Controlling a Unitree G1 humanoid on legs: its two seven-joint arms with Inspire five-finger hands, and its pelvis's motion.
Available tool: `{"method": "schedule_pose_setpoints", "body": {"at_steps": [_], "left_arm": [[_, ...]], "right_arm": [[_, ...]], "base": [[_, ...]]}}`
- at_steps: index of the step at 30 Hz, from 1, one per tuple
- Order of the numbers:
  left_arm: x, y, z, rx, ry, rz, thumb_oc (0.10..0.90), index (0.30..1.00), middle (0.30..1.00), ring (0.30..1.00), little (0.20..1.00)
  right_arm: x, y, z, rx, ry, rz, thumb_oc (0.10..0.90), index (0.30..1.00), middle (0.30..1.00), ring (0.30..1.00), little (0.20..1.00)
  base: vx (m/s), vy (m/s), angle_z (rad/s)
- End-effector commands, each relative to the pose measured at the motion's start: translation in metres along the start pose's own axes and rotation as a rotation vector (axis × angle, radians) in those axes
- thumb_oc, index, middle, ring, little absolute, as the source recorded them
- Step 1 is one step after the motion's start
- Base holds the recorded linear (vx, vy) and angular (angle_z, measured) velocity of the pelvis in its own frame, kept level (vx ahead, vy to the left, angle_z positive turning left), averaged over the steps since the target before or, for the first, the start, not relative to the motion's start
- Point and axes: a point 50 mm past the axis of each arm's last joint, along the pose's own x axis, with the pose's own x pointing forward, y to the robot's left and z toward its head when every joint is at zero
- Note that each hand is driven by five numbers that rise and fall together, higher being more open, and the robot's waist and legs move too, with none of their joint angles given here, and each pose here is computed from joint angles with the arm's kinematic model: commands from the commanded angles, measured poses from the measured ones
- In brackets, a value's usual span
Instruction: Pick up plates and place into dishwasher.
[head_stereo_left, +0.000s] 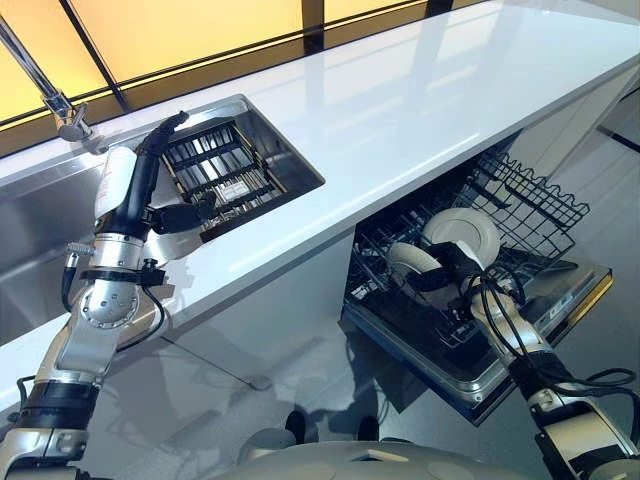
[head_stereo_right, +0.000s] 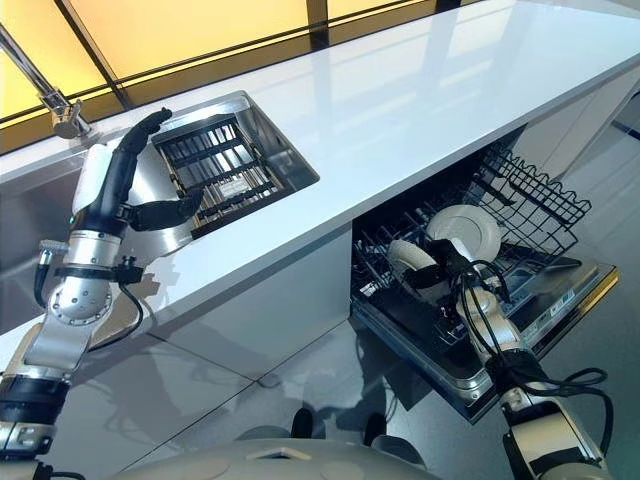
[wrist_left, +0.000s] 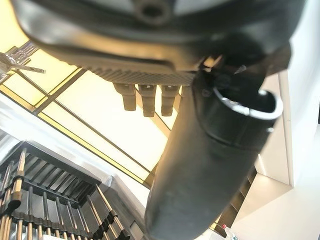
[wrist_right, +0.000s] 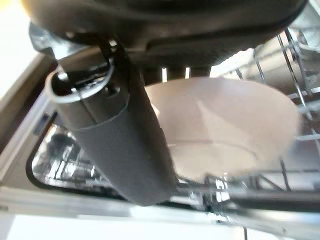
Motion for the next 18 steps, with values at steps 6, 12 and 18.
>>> {"method": "schedule_pose_setpoints", "body": {"at_steps": [6,12,18], "left_arm": [[0.022,0.019,0.021,-0.014,-0.163,0.099,0.800,0.900,0.900,0.900,0.900],[0.017,0.020,0.020,-0.023,-0.161,0.112,0.800,0.900,0.900,0.900,0.900],[0.010,0.019,0.017,-0.016,-0.147,0.127,0.800,0.900,0.900,0.900,0.900]], "right_arm": [[-0.025,-0.046,0.106,0.222,-0.615,-0.324,0.800,0.900,0.900,0.900,0.900],[-0.048,-0.057,0.113,0.426,-0.769,-0.342,0.800,0.900,0.900,0.900,0.900],[-0.064,-0.069,0.101,0.618,-0.822,-0.405,0.800,0.900,0.900,0.900,0.900]], "base": [[-0.01,-0.019,-0.04],[-0.03,-0.018,-0.07],[-0.03,-0.019,-0.10]]}}
